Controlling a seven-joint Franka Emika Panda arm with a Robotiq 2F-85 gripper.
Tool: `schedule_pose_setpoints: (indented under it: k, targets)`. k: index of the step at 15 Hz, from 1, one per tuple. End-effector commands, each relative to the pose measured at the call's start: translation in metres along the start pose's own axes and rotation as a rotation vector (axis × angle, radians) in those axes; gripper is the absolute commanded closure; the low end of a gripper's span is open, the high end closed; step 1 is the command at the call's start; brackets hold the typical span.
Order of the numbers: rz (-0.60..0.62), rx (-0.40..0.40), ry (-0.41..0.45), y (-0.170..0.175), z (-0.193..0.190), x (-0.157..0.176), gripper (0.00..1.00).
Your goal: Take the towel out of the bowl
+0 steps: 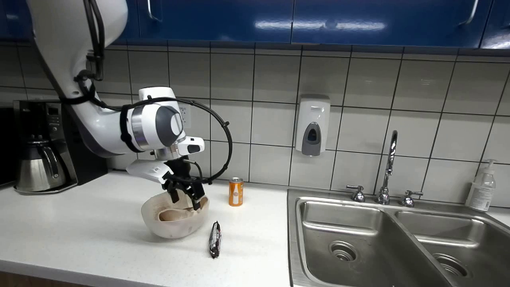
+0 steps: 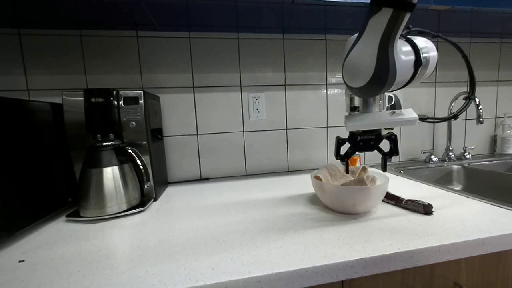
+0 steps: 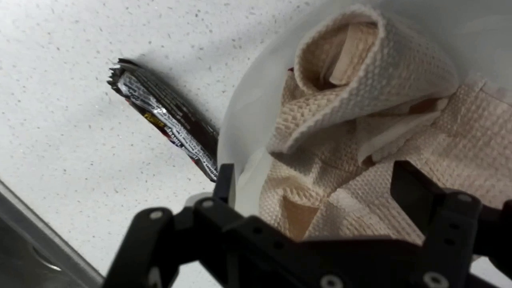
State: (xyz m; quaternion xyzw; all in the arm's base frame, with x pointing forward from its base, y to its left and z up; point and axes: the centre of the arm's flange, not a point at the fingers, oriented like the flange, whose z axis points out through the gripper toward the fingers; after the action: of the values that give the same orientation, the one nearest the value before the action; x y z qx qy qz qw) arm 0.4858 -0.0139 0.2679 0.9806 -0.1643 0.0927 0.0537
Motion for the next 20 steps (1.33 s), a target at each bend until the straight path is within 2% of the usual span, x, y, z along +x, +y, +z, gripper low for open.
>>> schedule_pose_setpoints:
  k: [1, 4, 9, 14, 20]
  targets:
    - [0.028, 0.006, 0.010, -0.015, 0.008, 0.006, 0.00]
    - [0.038, 0.003, -0.013, -0.026, 0.021, -0.002, 0.00]
    - [0.057, 0.034, -0.002, -0.046, 0.035, -0.004, 0.00]
    - [0.095, 0.059, -0.003, -0.038, 0.037, -0.011, 0.00]
    - [0.069, 0.056, -0.005, -0.032, 0.037, -0.016, 0.00]
